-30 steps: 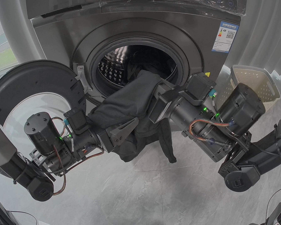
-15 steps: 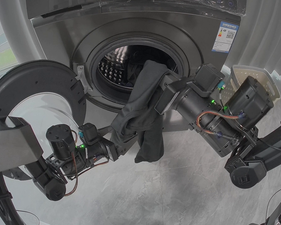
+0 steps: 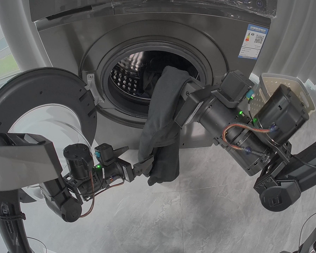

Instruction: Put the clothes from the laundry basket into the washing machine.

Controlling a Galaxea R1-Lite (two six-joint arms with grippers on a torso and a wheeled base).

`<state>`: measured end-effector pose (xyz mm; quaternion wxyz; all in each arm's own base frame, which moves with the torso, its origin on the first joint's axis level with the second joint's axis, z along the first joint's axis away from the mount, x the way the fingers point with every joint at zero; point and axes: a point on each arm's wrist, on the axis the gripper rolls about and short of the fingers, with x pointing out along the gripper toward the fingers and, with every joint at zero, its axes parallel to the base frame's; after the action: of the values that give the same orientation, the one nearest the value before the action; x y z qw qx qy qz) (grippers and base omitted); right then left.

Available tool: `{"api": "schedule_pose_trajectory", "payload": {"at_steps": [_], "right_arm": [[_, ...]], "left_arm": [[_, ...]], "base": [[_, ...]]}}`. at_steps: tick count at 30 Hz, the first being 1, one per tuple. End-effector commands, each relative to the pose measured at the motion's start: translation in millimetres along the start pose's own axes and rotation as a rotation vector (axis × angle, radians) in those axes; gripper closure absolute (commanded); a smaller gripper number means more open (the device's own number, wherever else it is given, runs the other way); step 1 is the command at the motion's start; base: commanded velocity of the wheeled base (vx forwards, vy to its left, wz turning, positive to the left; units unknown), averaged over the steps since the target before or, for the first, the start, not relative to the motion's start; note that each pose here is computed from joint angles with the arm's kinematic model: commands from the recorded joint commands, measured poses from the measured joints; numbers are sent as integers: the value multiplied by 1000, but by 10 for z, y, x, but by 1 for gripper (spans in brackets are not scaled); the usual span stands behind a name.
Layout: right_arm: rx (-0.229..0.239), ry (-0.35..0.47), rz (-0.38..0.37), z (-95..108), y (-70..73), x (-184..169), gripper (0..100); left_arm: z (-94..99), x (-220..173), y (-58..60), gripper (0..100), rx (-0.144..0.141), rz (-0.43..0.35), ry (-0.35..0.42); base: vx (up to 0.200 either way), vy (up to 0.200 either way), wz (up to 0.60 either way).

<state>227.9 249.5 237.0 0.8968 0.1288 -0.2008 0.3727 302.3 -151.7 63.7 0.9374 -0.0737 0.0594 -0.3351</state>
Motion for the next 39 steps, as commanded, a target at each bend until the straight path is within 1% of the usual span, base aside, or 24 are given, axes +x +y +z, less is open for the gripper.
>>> {"api": "schedule_pose_trajectory", "payload": {"at_steps": [1, 5, 11, 16, 17, 21, 24, 26, 28, 29, 30, 31, 32, 33, 34, 36, 39], "right_arm": [[1, -1, 3, 4, 10, -4, 100], [1, -1, 3, 1, 10, 0, 100], [0, 1, 1, -5, 4, 1, 100], [1, -1, 3, -4, 10, 0, 100], [1, 2, 3, -10, 9, -5, 100], [-2, 2, -4, -7, -18, -17, 100], [-2, 0, -7, -4, -28, -25, 100], [-1, -6, -8, 26, -32, -37, 100], [2, -2, -14, 38, -53, -62, 100], [3, 1, -17, 39, -64, -73, 100], [3, 1, -17, 39, -64, -73, 100], [-4, 15, -41, 30, -152, -128, 100], [-10, 26, -53, 25, -193, -165, 100], [-13, 32, -56, 20, -208, -182, 100], [-16, 48, -65, 10, -243, -239, 100], [-20, 70, -74, 1, -276, -321, 100], [-25, 134, -83, -68, -328, -495, 100]], "left_arm": [[-127, 78, 78, 0, -5, 15, 25], [-163, 133, 99, 0, -5, 15, 25], [-174, 212, 86, 0, 0, 3, 12], [-224, 329, 137, 0, 8, 8, 1], [-242, 365, 169, 100, 10, 18, -4], [-236, 406, 194, 100, 11, 34, -19], [-174, 396, 212, 100, 15, 40, -38], [-69, 366, 210, 100, 21, 41, -64], [109, 291, 166, 100, 30, 36, -104], [166, 260, 154, 100, 33, 36, -116], [166, 260, 154, 100, 33, 36, -116], [357, 114, 93, 100, 37, 31, -151], [472, 24, 48, 100, 42, 25, -176], [513, -12, 31, 100, 43, 24, -185], [636, -129, -22, 100, 48, 19, -213], [792, -285, -97, 100, 57, 9, -252], [946, -498, -212, 100, 66, -7, -293]], "base": [[0, 0, 0], [0, 0, 0], [0, 0, 0], [0, 0, 0], [0, 0, 0], [0, 0, 0], [0, 0, 0], [0, 0, 0], [0, 0, 0], [0, 0, 0], [0, 0, 0], [0, 0, 0], [0, 0, 0], [0, 0, 0], [0, 0, 0], [0, 0, 0], [0, 0, 0]]}}
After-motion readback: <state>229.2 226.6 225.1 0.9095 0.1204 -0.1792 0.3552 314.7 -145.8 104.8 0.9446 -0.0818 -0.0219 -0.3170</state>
